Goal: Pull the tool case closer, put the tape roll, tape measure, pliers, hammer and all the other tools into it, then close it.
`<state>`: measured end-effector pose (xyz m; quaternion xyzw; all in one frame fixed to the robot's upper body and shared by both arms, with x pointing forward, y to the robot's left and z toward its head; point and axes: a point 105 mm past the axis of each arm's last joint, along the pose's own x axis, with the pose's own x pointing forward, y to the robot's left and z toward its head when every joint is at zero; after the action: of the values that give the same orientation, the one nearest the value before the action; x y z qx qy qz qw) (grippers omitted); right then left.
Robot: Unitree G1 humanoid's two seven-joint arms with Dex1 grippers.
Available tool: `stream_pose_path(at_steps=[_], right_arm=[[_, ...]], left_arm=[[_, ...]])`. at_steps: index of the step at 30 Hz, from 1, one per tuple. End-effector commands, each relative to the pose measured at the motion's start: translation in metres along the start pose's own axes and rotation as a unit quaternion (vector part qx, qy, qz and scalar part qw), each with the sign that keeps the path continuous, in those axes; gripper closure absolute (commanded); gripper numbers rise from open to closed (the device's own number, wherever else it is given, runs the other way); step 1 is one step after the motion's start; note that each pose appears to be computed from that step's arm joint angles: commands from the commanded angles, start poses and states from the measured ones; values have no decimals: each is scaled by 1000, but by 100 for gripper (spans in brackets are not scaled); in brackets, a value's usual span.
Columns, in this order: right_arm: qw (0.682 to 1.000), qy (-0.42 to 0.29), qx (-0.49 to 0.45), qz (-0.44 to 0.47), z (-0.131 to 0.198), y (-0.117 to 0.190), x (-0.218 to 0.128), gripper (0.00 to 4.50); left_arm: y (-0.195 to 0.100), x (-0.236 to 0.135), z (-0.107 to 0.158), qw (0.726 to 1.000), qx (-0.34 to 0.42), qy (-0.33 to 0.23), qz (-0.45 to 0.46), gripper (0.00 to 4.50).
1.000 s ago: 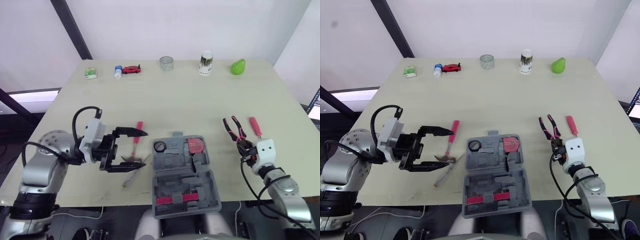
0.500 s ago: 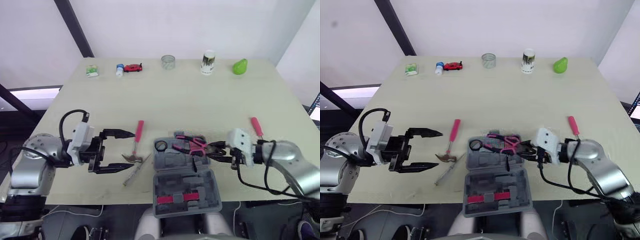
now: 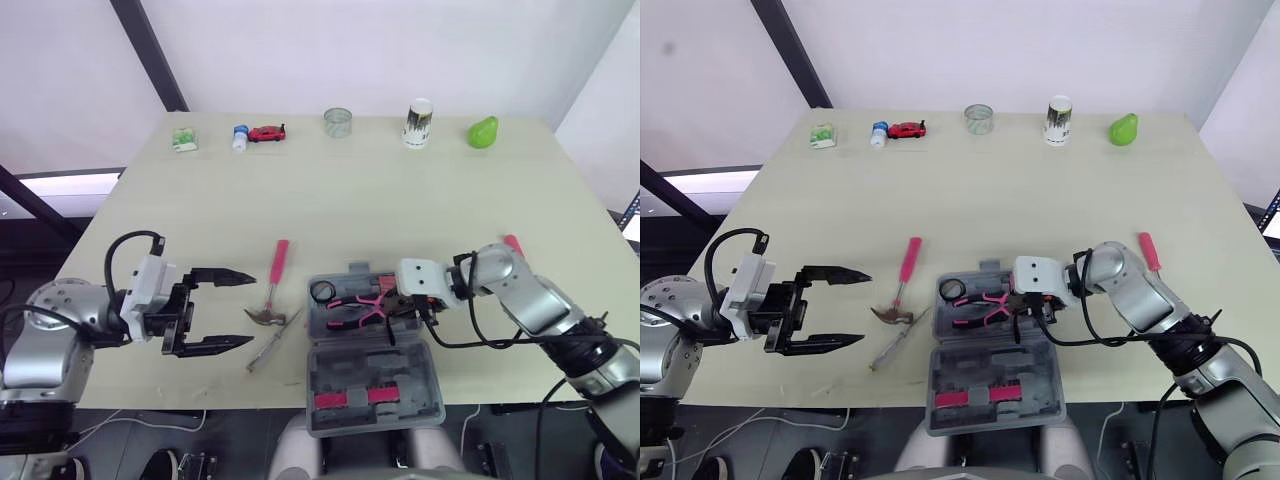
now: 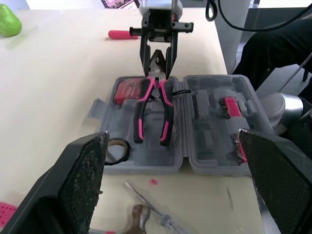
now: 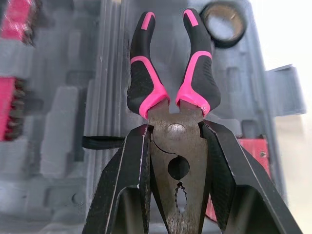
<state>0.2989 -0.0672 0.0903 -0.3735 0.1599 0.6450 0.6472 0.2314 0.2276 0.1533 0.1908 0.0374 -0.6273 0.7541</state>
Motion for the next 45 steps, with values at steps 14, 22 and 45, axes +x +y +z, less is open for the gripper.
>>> stream_pose_path(at_steps=[14, 22, 45], right_arm=[[999, 5, -38, 11, 17, -1, 31, 354], [999, 2, -46, 9, 13, 1, 36, 304], [986, -161, 36, -24, 35, 2, 24, 272]], left_arm=[[1, -7, 1, 999, 22, 21, -17, 0], [2, -4, 2, 999, 24, 15, -19, 0], [-3, 9, 4, 999, 25, -11, -37, 0]])
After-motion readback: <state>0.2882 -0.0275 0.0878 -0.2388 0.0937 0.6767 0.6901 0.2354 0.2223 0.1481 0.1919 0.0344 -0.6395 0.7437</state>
